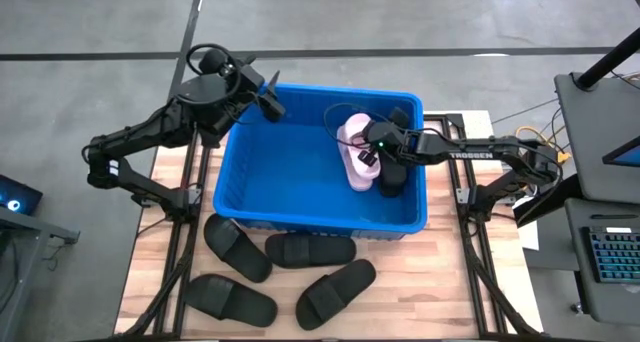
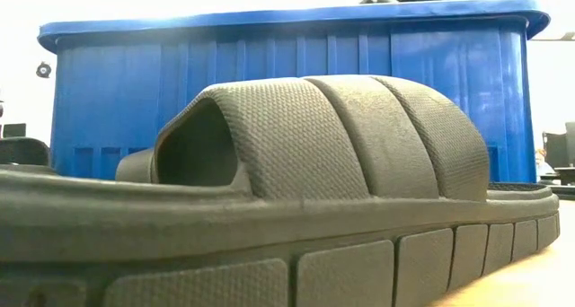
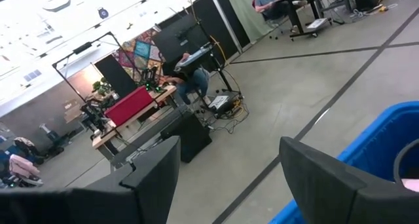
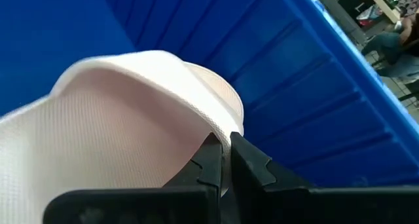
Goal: Pick and place slides into bin
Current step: Put the pink slide into the blue bin
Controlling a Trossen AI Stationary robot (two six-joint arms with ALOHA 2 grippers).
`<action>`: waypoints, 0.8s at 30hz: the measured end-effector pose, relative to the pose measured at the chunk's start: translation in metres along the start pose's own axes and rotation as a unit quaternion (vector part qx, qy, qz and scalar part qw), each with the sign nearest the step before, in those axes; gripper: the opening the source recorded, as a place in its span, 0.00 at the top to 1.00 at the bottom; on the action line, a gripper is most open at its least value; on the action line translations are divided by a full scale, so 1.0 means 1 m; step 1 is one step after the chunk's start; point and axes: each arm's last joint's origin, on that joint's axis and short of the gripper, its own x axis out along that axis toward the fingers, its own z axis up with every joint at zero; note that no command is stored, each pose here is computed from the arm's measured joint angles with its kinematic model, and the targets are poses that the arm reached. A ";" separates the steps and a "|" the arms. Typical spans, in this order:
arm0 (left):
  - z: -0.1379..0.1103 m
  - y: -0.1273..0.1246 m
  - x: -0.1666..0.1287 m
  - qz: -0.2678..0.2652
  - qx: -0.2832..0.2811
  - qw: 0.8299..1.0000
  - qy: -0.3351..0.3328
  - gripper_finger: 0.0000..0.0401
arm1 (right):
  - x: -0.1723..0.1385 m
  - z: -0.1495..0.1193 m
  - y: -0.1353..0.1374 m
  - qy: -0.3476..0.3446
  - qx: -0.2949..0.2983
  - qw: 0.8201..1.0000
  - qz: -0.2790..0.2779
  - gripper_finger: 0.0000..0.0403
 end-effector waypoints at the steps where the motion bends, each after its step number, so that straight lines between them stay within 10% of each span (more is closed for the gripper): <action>1: 0.000 0.000 0.000 0.000 0.001 1.000 0.000 0.39 | 0.001 -0.001 0.001 -0.001 -0.002 1.000 0.000 0.97; 24: -0.001 -0.004 0.003 -0.002 0.005 1.000 0.003 0.39 | 0.024 -0.014 0.019 0.015 -0.004 1.000 0.021 0.97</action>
